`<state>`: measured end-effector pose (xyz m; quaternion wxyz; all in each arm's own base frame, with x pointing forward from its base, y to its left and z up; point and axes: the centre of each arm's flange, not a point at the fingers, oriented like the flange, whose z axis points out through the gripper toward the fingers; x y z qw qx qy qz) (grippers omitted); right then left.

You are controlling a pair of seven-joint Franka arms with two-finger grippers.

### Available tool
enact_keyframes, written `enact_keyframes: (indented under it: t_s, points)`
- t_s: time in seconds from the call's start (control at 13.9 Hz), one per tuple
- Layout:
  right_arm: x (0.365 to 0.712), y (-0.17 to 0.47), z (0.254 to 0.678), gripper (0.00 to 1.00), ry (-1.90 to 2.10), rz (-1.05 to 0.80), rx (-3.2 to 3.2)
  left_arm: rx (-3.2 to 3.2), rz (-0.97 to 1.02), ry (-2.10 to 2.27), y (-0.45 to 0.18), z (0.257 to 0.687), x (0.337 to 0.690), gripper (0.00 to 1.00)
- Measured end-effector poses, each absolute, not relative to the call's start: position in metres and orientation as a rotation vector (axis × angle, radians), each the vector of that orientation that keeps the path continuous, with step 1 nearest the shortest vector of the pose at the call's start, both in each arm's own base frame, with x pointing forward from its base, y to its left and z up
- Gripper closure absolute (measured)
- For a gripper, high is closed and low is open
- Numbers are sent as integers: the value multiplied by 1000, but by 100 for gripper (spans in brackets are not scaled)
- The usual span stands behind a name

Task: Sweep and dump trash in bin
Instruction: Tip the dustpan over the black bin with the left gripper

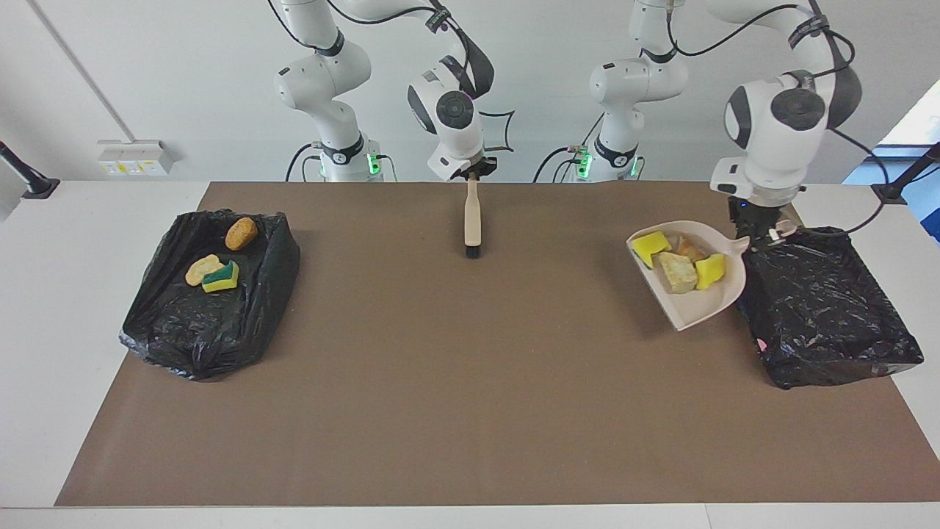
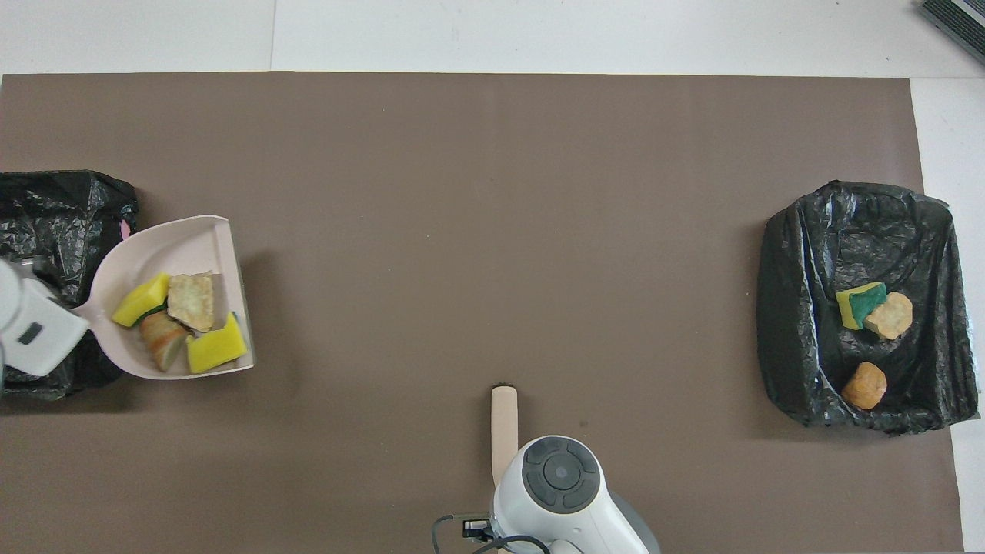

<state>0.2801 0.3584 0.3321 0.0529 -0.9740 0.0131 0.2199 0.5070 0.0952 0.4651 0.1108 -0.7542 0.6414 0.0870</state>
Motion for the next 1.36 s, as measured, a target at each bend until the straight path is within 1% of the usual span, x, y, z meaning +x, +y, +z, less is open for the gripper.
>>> enact_keyframes:
  t_s: [0.29, 0.43, 0.57, 0.72, 0.93, 1.29, 1.36]
  points:
    - [270, 367, 332, 74, -2, 655, -2964, -2133, 193, 1927, 237, 504, 494, 67]
    - [268, 368, 330, 74, -8, 658, -2968, -2020, 187, 1971, 287, 515, 492, 67]
    - [267, 367, 328, 74, -10, 659, -2973, -1931, 233, 2009, 315, 516, 499, 67]
    - [267, 366, 327, 74, -24, 650, -2986, -1814, 360, 2017, 324, 515, 516, 67]
    - [270, 364, 322, 74, -16, 598, -2988, -1781, 515, 1907, 317, 507, 534, 67]
    - [271, 363, 317, 74, -6, 580, -2987, -1633, 716, 1777, 297, 502, 550, 67]
    - [271, 363, 314, 65, -7, 587, -2990, -1598, 753, 1763, 293, 503, 552, 67]
